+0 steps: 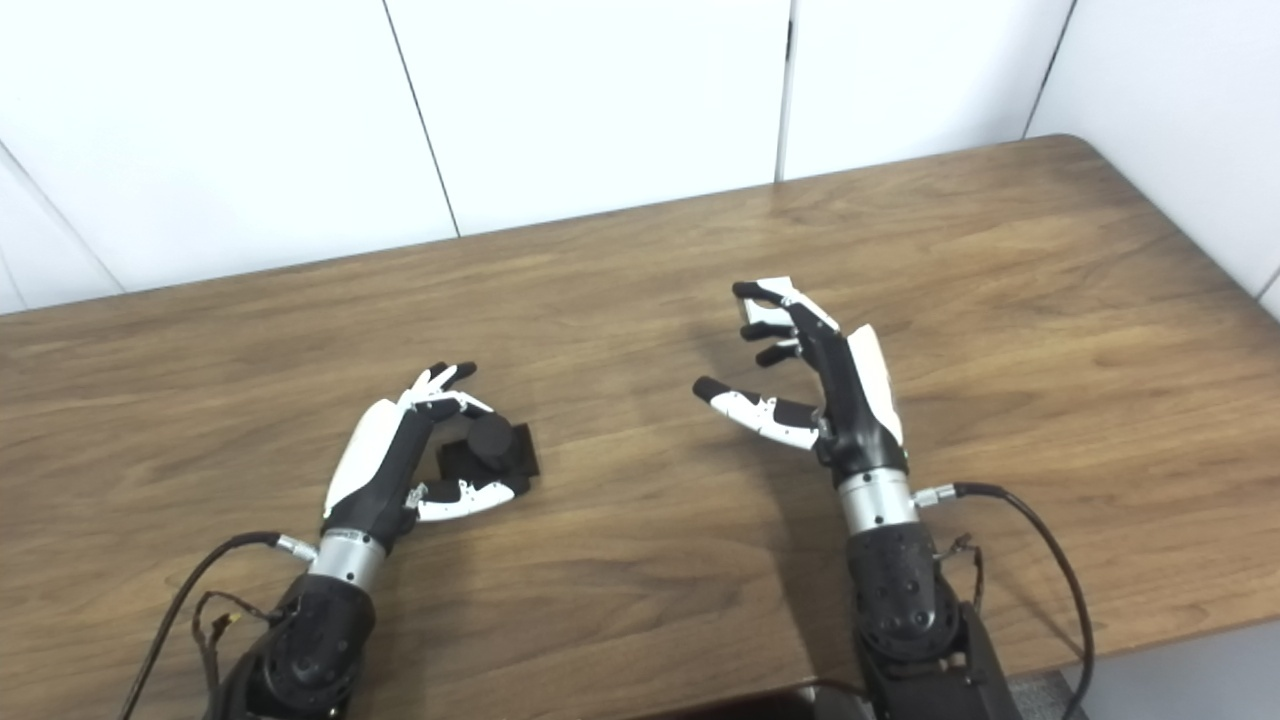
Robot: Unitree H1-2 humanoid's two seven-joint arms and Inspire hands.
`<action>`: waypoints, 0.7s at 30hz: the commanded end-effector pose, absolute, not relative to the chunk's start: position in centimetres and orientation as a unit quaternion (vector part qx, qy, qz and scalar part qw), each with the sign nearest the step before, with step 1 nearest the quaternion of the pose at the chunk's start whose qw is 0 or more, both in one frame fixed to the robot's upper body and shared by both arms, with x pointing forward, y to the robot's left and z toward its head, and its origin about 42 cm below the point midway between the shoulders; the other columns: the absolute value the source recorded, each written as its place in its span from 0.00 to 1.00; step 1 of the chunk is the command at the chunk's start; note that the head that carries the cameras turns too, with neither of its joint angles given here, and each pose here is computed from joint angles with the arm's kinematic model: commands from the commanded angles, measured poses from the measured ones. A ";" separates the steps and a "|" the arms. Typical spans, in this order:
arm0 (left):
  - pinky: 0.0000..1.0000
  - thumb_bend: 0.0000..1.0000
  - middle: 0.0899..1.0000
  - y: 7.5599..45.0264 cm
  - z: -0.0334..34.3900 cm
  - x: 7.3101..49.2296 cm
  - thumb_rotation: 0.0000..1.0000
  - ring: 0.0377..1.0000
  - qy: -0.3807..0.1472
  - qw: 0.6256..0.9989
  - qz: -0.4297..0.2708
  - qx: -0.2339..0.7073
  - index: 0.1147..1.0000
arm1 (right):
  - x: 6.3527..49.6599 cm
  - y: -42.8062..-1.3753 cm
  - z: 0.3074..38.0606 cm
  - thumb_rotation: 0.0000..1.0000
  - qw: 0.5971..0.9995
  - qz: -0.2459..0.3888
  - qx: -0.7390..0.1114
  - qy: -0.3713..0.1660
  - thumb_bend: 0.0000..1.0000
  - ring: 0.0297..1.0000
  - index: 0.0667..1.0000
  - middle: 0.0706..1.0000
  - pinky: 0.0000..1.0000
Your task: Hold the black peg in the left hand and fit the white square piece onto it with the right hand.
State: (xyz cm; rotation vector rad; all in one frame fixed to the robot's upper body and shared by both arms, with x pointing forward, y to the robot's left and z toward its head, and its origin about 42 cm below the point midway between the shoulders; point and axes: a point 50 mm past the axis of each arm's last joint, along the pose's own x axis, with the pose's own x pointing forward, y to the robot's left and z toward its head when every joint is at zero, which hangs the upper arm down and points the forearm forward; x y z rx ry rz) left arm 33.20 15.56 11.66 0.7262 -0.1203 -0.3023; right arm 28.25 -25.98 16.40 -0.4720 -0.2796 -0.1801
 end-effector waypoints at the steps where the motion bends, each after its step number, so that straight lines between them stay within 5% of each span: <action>1: 1.00 0.52 0.93 16.2 10.6 33.4 0.09 1.00 -0.033 0.912 -0.149 0.381 0.43 | 29.4 -26.5 19.3 0.23 0.946 -0.090 -0.250 -0.185 0.66 0.68 0.75 0.81 0.58; 21: 1.00 0.52 0.93 16.4 9.3 33.2 0.09 1.00 -0.025 0.913 -0.139 0.383 0.43 | 39.9 -34.5 30.2 0.28 0.849 -0.014 -0.488 -0.202 0.72 0.80 0.72 0.81 0.68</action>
